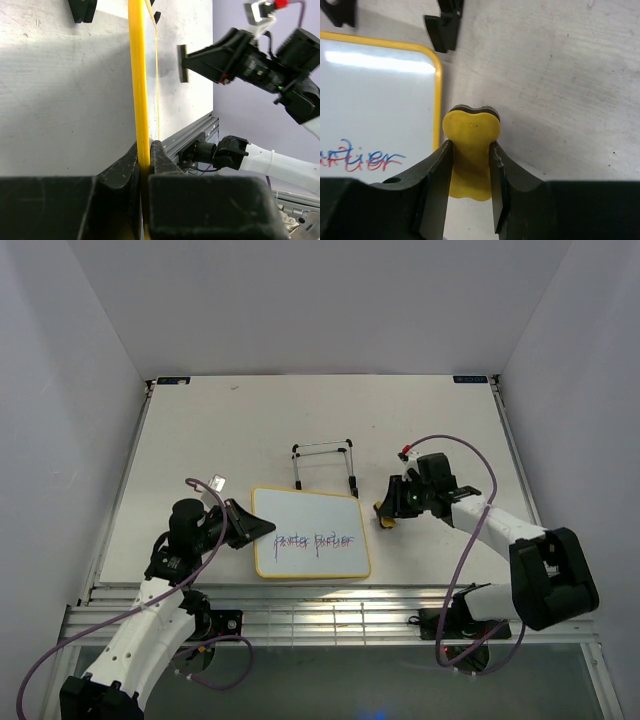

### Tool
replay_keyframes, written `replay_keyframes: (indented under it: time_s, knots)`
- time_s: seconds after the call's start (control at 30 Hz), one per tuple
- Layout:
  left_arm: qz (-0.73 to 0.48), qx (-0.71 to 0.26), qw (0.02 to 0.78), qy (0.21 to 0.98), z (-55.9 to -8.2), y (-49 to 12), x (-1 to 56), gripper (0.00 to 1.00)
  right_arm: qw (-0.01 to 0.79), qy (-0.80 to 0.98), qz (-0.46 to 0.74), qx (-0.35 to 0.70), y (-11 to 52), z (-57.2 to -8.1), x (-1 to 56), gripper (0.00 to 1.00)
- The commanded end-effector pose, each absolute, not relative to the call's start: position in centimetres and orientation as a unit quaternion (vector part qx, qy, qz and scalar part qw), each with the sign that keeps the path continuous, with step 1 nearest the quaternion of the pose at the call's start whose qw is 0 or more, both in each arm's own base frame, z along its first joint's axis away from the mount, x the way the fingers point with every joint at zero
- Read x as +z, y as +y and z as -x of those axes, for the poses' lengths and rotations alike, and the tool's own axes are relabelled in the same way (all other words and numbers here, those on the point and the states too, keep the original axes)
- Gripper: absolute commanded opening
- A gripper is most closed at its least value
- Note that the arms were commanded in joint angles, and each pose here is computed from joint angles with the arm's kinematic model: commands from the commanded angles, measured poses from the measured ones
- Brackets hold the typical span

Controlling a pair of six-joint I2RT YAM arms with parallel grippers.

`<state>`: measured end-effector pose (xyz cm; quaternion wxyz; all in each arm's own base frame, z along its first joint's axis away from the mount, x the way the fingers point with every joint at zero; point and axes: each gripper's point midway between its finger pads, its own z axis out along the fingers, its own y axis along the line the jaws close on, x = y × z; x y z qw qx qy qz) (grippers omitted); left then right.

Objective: Erase the whiteboard

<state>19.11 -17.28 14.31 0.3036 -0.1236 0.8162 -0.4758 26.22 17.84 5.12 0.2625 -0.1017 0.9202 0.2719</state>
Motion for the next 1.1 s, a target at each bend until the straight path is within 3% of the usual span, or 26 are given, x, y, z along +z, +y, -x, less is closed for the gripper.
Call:
replay_keyframes:
  time_s: [0.0,0.4,0.77,1.07]
  knots:
    - [0.104,-0.463,0.352,0.807,-20.3,-16.9,15.2,0.0,0.309,0.895,0.132,0.293,18.8,-26.1,10.3,0.17]
    - [0.107,-0.496,0.311,0.804,-19.6,-18.0,14.2,0.0,0.362,0.806,0.286,0.371,30.3,-18.3,16.9,0.17]
    - [0.122,-0.491,0.277,0.817,-19.3,-18.1,12.6,0.0,0.366,0.755,0.404,0.364,37.8,-12.5,17.5,0.17]
    - [0.127,-0.486,0.279,0.818,-19.2,-17.9,12.2,0.0,0.372,0.715,0.434,0.402,43.6,-10.1,19.5,0.18]
